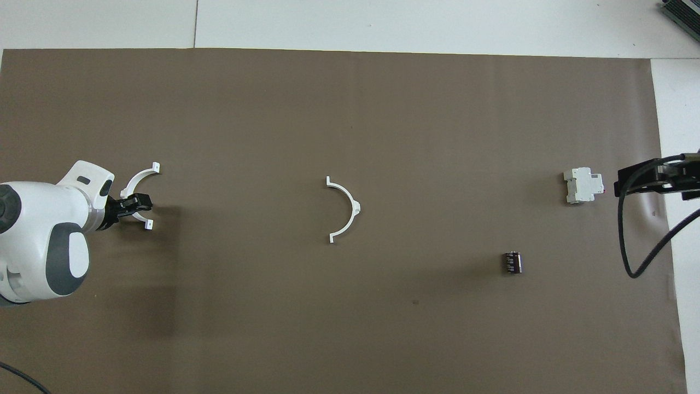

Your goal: Assemble drain pipe with both arms

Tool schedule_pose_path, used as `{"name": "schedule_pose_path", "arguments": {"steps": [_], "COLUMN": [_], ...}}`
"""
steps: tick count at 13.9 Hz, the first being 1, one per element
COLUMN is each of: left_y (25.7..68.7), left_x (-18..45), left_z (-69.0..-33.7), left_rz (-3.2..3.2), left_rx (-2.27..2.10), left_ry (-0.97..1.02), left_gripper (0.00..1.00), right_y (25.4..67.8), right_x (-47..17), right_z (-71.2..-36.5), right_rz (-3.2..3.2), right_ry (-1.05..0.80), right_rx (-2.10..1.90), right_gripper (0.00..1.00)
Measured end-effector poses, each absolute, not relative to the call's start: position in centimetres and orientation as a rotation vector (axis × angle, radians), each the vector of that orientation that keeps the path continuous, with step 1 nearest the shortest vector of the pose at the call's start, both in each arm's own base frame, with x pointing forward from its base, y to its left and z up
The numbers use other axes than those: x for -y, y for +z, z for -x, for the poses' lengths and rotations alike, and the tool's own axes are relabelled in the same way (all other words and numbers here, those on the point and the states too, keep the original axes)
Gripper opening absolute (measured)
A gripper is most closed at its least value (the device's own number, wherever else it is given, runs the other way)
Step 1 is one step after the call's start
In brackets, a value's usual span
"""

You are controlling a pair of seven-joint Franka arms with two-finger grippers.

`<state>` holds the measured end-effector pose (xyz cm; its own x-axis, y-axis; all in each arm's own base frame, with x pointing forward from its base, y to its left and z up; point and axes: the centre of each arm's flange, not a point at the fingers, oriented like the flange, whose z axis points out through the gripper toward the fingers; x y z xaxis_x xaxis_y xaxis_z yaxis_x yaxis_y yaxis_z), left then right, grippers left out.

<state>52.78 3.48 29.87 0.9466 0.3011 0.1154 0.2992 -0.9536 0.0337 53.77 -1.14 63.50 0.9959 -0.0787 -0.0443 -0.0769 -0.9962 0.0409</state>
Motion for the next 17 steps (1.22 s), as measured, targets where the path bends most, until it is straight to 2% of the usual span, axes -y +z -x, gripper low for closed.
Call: {"name": "schedule_pose_path", "arguments": {"steps": [3,6,9,12,17], "left_y": [29.9,29.9,30.7,31.4,32.0], "left_x": [-3.5,-2.9,1.2,7.7,19.3], "left_z": [-52.8,-52.9,-53.5,-53.4,-50.7], "left_rz": [-3.084,-3.069,-3.035,-2.941,-2.886], "left_rx": [-0.476,-0.548,-0.675,-0.943,-1.096], "left_ry": [0.187,0.17,0.14,0.134,0.076], "left_gripper": [0.08,0.07,0.07,0.07,0.07], "right_y": [63.5,63.5,63.5,63.5,63.5], "right_x": [1.1,1.1,1.1,1.1,1.1], "right_z": [-53.8,-53.8,-53.8,-53.8,-53.8], "right_rz": [-3.099,-3.099,-3.099,-3.099,-3.099], "right_ry": [-0.071,-0.071,-0.071,-0.071,-0.071], "right_rx": [0.121,0.121,0.121,0.121,0.121], "right_gripper": [1.0,1.0,1.0,1.0,1.0]}}
